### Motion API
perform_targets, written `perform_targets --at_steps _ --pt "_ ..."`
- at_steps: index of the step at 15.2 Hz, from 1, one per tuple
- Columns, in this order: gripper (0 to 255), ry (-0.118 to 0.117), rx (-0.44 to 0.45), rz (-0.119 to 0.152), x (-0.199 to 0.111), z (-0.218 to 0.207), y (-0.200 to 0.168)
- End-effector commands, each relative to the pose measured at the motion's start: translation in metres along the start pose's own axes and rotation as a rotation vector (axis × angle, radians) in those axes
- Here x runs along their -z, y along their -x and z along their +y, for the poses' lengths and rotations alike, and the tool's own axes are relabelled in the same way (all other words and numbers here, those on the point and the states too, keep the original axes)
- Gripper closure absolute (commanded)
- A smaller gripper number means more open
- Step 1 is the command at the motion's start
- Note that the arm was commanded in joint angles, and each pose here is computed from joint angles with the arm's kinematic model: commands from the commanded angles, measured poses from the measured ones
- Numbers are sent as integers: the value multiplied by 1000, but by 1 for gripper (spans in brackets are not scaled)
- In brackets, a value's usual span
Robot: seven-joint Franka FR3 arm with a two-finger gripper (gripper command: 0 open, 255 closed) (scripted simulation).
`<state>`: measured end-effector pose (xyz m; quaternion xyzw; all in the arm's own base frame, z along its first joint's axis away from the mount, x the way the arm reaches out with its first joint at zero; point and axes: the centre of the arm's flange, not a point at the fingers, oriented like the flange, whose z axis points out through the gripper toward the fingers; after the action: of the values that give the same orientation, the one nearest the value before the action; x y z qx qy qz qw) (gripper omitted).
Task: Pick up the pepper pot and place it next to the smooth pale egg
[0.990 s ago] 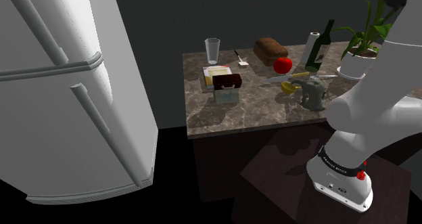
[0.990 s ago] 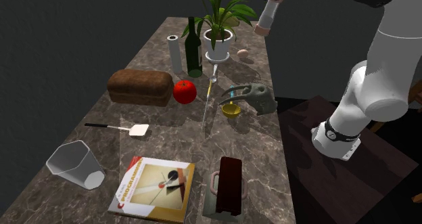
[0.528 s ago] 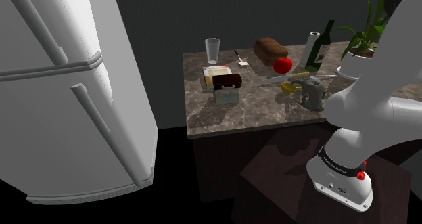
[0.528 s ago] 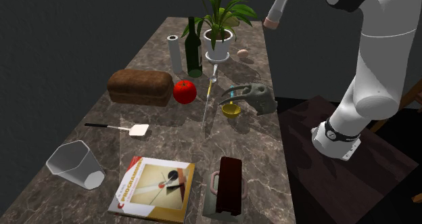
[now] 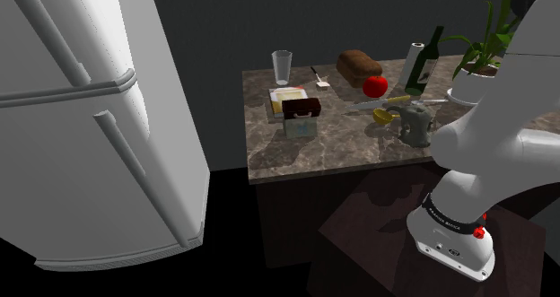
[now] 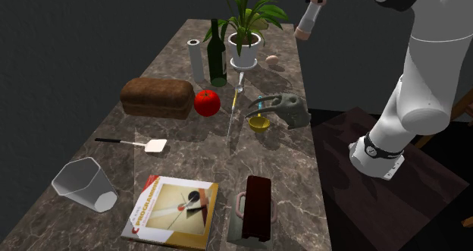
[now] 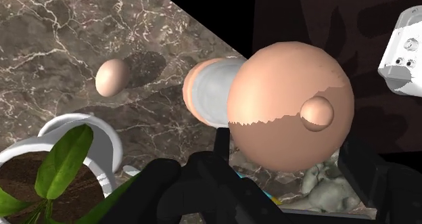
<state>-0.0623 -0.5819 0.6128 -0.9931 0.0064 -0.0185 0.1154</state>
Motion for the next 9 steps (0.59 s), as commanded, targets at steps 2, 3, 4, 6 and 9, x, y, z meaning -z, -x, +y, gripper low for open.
perform_targets --at_steps 2,3,4,6,9 --pt "255 1 0 0 -16 4 1" --pt "255 1 0 0 -22 6 1" --pt "255 1 0 0 -27 7 1" --pt "255 1 0 0 -37 9 1" --pt "255 1 0 0 -52 13 2"
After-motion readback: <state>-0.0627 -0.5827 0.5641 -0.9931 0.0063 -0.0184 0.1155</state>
